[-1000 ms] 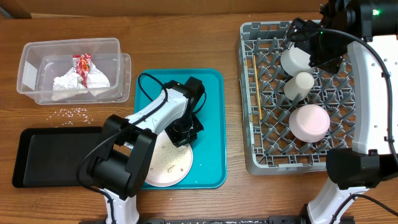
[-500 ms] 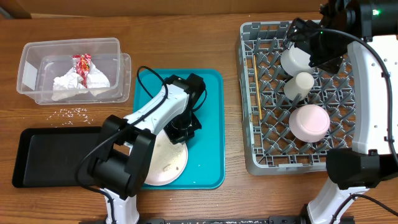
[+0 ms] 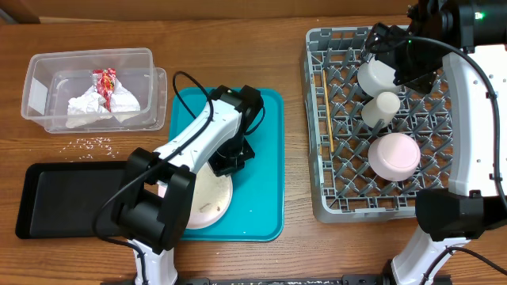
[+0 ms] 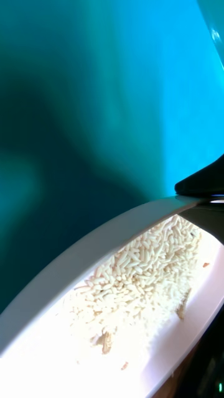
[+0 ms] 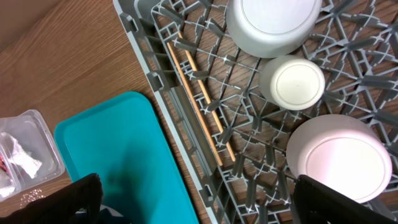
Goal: Sort waste into correct bins and load items into the dishwasher
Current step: 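Lift the plate and carry it left over the black tray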
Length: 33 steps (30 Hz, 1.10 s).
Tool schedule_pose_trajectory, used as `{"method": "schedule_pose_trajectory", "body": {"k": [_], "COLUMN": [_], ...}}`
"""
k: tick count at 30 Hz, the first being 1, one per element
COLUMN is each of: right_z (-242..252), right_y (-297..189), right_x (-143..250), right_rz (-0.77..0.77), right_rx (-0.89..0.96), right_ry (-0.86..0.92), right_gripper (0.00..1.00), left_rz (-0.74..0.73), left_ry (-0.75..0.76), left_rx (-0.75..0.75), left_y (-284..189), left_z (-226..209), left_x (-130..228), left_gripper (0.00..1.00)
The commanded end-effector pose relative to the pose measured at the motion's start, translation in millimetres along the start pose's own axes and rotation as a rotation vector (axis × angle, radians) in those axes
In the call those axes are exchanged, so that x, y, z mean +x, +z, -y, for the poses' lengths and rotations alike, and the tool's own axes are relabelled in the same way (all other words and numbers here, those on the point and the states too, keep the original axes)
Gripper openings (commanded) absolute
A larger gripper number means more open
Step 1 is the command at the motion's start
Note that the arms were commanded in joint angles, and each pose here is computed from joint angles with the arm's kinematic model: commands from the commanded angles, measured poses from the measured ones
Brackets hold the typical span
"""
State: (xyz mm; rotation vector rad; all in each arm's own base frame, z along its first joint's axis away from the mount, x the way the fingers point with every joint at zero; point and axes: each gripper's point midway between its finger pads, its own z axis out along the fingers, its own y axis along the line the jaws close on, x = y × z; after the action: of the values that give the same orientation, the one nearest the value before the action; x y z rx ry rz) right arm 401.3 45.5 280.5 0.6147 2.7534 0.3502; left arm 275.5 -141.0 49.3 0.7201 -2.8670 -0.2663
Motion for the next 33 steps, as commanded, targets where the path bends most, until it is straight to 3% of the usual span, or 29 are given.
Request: {"method": "schedule_pose_trajectory", "body": {"k": [1, 12, 26, 33], "right_z": [-2.2, -2.2, -2.2, -2.2], "right_y": [-6.9, -6.9, -6.9, -6.9], "right_x": [-2.9, -3.0, -3.0, -2.9], "right_rz": [0.022, 0.022, 0.022, 0.022], "right_rx": [-0.018, -0.017, -0.017, -0.018], "right_ry": [0.004, 0.004, 0.004, 0.004], "right_gripper": [1.00, 1.00, 1.00, 1.00], "left_rz": [0.075, 0.108, 0.038, -0.051], "left_ry": [0.043, -0.011, -0.265, -0.379], "left_rx": [-0.026, -0.061, -0.081, 0.020], "left_y": [-14.7, -51.8, -63.8, -55.6], "left_z": [0.5, -22.6, -128.2, -176.6], "left_x": [-15.2, -36.9, -104.3, -124.9], "left_gripper": [0.04, 0.04, 0.04, 0.04]}}
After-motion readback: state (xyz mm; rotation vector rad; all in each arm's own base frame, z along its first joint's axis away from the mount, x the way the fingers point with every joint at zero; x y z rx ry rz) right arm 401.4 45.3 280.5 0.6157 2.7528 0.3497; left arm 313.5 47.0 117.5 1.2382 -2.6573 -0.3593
